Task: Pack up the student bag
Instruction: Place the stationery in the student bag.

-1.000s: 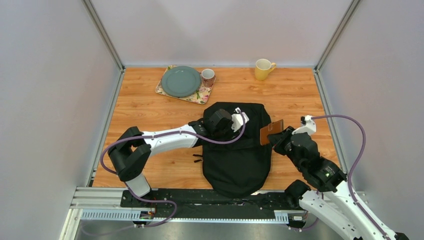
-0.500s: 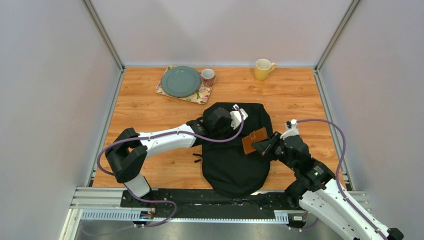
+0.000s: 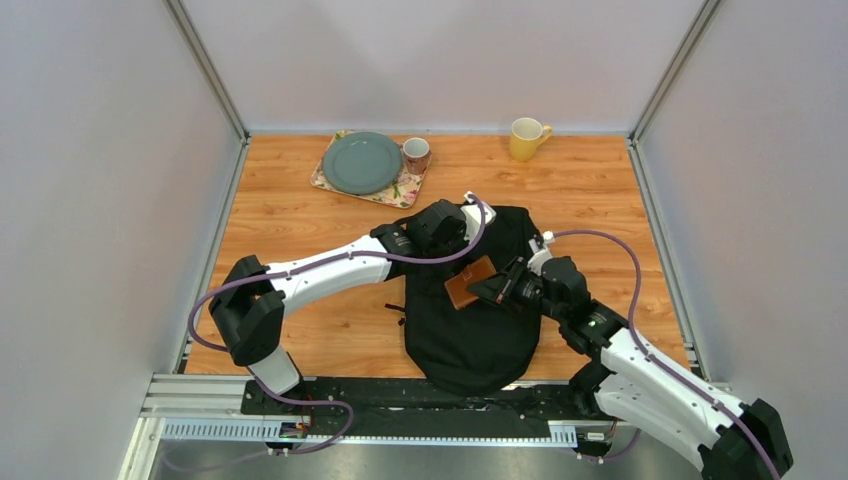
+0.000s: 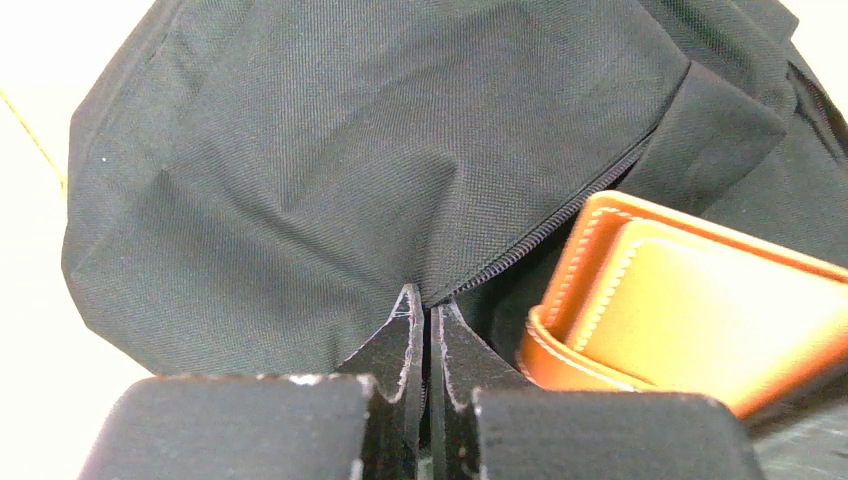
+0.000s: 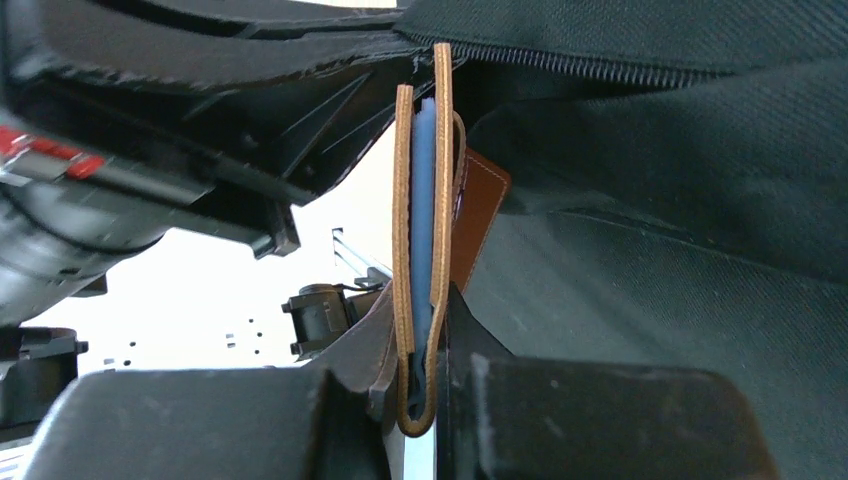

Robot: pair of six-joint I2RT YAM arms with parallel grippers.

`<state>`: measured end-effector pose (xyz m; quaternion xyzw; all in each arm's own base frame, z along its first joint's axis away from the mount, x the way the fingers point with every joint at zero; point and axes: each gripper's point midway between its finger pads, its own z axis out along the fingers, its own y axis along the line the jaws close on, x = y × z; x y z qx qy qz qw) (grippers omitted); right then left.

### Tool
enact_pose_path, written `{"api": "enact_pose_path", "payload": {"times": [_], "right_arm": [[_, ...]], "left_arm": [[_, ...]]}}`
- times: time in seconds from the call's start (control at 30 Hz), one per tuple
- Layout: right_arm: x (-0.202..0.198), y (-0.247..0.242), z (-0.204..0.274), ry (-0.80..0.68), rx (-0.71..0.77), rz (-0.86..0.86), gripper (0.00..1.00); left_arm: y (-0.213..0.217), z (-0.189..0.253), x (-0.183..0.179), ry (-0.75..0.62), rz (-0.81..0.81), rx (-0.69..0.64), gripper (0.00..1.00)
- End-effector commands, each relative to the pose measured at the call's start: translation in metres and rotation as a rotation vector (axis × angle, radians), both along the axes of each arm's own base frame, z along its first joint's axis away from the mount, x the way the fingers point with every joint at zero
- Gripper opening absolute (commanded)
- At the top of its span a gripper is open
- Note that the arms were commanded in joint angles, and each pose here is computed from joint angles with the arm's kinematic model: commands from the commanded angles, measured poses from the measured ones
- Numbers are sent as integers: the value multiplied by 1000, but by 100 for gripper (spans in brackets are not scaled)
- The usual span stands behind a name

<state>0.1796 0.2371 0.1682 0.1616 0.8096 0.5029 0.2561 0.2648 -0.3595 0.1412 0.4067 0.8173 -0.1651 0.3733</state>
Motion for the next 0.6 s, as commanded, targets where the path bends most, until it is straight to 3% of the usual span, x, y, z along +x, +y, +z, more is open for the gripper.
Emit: {"api": "enact_pose_path", "payload": {"times": [0.0, 0.3, 0.57], "right_arm": [[0, 24, 15, 35, 138, 72, 0], [15, 23, -15, 153, 149, 36, 0], [-10, 39, 5, 97, 217, 232, 0]], "left_arm": [[-17, 54, 0, -5, 30, -160, 0], [-7, 62, -3, 4, 86, -183, 0], [-5, 66, 1, -8, 101, -178, 0]]}}
